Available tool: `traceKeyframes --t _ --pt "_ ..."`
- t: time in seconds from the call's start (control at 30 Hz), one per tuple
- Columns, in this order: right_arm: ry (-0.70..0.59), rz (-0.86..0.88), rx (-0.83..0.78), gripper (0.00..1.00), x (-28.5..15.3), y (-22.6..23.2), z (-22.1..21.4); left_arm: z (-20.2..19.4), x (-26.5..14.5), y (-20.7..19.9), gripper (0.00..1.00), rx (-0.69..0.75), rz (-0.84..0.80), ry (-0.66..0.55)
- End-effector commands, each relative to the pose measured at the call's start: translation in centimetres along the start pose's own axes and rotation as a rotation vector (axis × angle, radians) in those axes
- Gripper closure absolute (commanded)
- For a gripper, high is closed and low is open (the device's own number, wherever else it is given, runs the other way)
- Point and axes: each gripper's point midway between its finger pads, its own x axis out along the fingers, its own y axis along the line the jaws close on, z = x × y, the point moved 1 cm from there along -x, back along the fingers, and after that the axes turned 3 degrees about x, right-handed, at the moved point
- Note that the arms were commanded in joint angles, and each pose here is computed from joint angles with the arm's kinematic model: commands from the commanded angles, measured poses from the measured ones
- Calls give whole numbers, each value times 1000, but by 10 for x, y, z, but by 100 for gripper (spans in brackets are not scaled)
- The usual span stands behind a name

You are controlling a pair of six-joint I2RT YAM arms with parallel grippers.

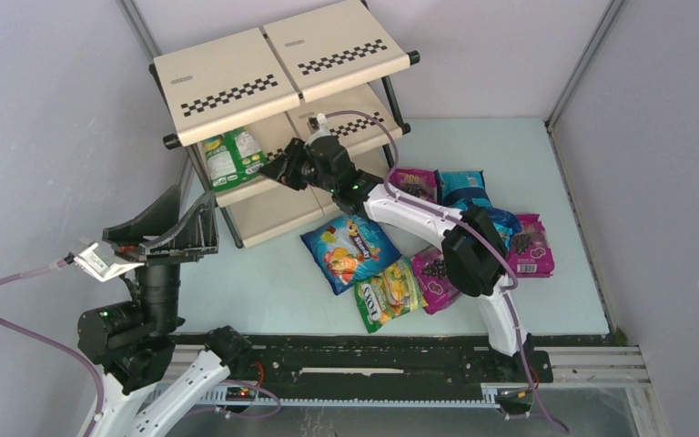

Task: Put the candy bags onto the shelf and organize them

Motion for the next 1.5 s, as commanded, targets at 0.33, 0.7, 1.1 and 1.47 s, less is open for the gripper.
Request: traceKeyframes --t 0.33,0.7,1.1,1.47 --pt "297 -280 -407 27 -193 -55 -56 -15 9 2 0 33 18 26" --pt "295 -646 -367 18 -332 -142 -85 -49 22 -1 0 53 16 115" --pt "186 -623 -13 13 -330 -169 -176 -69 29 -4 0 61 5 172" --pt "-213 -771 194 13 -337 -217 -142 -60 26 -4 0 50 3 150"
